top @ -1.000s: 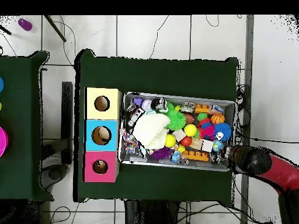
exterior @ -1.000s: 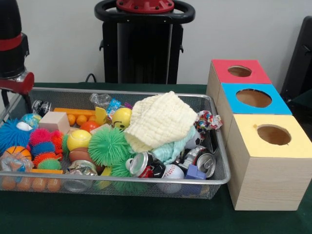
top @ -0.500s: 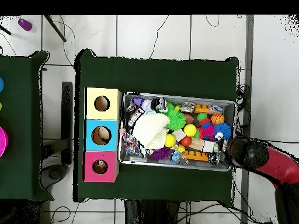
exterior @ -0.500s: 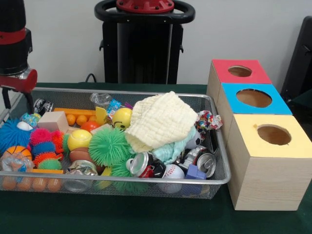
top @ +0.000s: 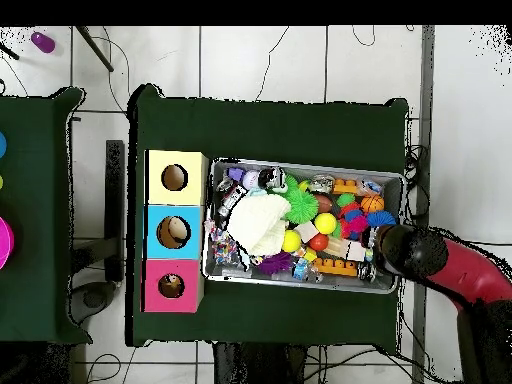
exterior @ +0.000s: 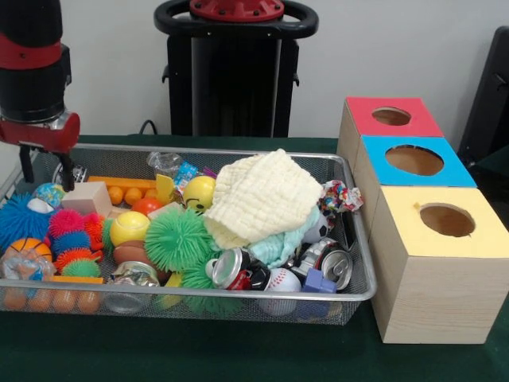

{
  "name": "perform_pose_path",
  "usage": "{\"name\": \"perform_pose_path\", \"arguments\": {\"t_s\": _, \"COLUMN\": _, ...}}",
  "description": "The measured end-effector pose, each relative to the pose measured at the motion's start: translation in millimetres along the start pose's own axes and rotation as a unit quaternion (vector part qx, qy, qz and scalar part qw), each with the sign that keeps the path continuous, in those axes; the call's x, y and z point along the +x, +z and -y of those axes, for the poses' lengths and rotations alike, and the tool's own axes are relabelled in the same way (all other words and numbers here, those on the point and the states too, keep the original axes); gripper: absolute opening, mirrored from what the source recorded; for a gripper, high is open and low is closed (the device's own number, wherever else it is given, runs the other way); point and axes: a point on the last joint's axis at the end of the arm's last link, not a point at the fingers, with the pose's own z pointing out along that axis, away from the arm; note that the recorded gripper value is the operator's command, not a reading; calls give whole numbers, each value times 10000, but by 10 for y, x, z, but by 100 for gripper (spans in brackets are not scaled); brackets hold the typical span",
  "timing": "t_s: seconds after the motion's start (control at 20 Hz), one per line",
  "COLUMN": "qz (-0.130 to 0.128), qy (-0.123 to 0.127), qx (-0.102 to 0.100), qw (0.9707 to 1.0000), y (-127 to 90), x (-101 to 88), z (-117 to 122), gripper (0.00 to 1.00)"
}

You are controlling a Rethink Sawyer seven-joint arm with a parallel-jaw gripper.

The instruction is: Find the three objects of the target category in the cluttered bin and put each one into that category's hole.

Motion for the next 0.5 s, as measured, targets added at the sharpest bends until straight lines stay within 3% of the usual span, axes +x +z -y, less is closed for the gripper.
{"name": "perform_pose_path", "arguments": {"t_s": 0.5, "qz": 134, "qy": 24, "qx": -37, "qw": 9999, "y": 104, "x": -20, "z": -50, "gripper": 100}}
